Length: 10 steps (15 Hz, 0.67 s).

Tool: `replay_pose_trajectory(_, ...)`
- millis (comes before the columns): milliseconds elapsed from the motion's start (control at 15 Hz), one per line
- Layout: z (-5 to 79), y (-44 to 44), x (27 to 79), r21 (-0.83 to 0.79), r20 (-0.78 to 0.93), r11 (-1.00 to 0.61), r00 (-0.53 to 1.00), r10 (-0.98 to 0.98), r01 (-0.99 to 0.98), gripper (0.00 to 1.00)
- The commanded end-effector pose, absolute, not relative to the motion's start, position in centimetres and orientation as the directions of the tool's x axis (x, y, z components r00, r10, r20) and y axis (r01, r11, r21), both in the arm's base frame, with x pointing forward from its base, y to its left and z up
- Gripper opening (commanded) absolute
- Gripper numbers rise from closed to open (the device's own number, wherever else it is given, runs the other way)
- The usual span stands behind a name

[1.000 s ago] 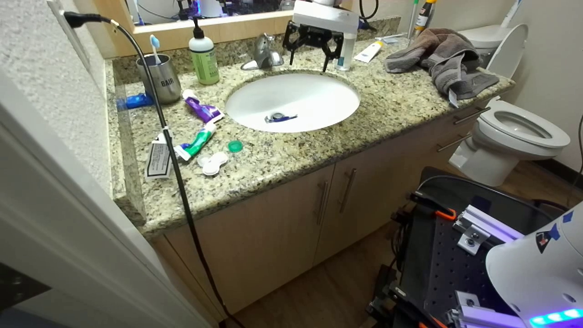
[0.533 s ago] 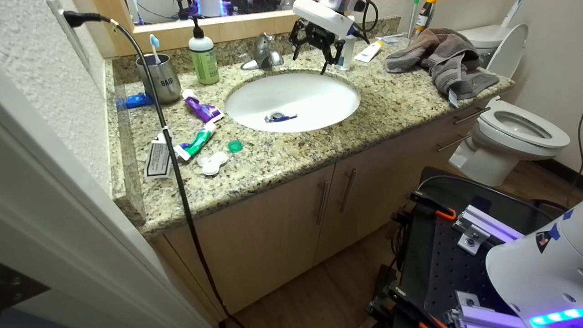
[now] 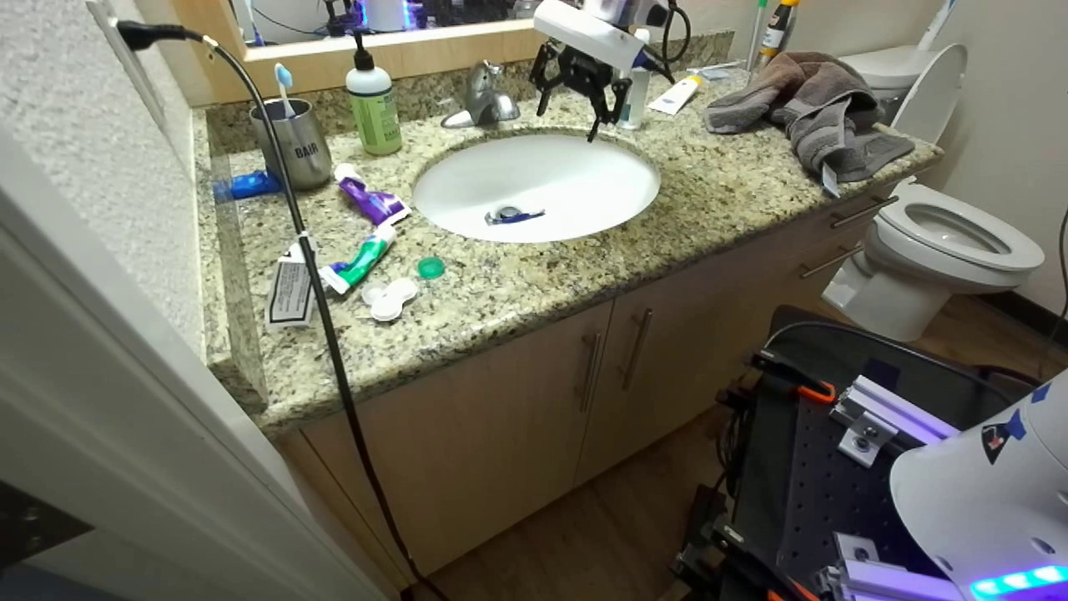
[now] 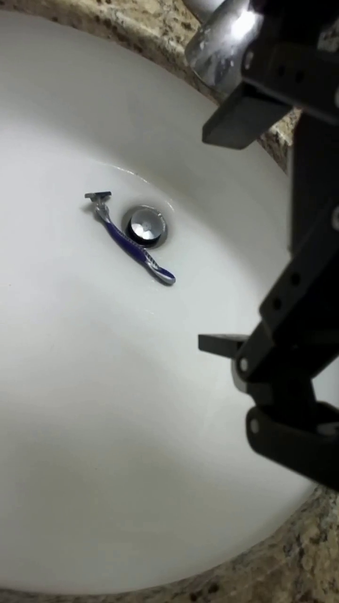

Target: Remove the shaving stick from the hand basin sink and put it on the base top

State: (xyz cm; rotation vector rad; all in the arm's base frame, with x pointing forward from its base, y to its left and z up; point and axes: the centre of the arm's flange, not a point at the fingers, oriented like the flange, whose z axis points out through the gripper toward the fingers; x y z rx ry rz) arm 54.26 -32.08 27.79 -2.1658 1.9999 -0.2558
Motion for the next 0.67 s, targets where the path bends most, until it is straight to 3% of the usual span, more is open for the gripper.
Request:
replay_pose_trajectory(0,25.6,-34.3,54.9,-0.178,-0.078,0.052,-0.039,-0.996,-0.983,1.0)
replay_pose_trajectory(267,24.0,-36.7,55.0,-0.175,-0.21,0.148,-0.11,-0.972,-0.973,1.0)
replay_pose_trajectory(600,23.8,-43.0,56.8,-0.056,-0.438,0.243,-0.195,-0.878,-0.968,1.0)
